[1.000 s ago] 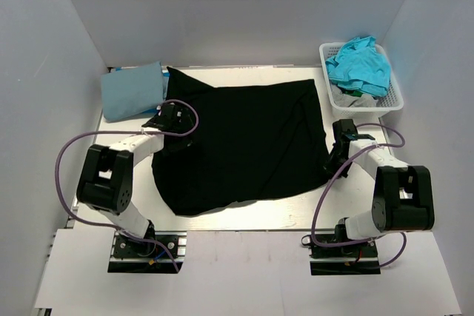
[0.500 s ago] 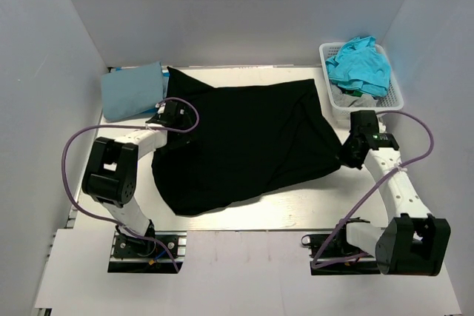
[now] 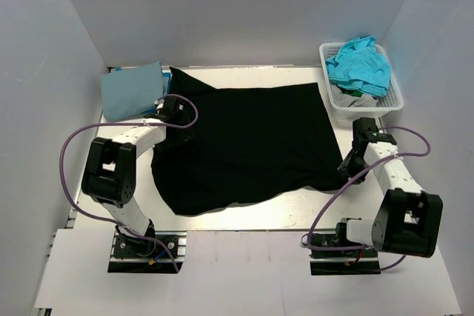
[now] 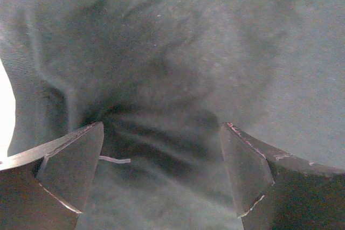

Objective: Fold and stack the t-shirts
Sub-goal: Flatten out the tshirt

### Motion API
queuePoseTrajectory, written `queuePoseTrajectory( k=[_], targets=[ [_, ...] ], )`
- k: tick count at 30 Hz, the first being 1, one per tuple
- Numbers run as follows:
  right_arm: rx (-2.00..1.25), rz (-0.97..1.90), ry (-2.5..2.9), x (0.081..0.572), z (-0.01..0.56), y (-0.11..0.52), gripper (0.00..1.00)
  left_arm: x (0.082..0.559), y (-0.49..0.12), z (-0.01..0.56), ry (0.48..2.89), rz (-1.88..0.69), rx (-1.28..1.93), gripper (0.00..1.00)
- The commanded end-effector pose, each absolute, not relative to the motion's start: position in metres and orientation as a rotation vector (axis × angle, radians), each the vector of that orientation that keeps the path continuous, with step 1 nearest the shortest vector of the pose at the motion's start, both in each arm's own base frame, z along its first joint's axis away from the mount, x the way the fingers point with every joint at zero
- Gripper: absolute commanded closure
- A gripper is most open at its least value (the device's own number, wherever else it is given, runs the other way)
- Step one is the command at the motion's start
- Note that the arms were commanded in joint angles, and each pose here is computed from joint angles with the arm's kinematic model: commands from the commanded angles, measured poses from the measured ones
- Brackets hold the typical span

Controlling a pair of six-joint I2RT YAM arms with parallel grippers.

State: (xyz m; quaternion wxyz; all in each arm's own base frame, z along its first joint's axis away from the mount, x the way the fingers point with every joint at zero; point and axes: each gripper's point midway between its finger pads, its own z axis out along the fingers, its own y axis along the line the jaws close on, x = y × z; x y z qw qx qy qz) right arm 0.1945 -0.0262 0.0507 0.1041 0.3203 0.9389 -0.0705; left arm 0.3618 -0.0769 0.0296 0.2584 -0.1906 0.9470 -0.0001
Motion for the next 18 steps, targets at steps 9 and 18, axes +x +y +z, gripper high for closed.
queuePoseTrajectory(
  k=[9, 18],
  targets=[
    [0.304, 0.318, 2.515, 0.234, 0.175, 0.033, 0.22, 0.351, -0.093, 0.158, 2.417, -0.223, -0.472, 0.01],
    [-0.336, 0.783, 2.395, 0.223, 0.178, 0.160, 0.10, 0.232, -0.084, 0.122, 2.524, -0.323, -0.593, 0.01]
  ],
)
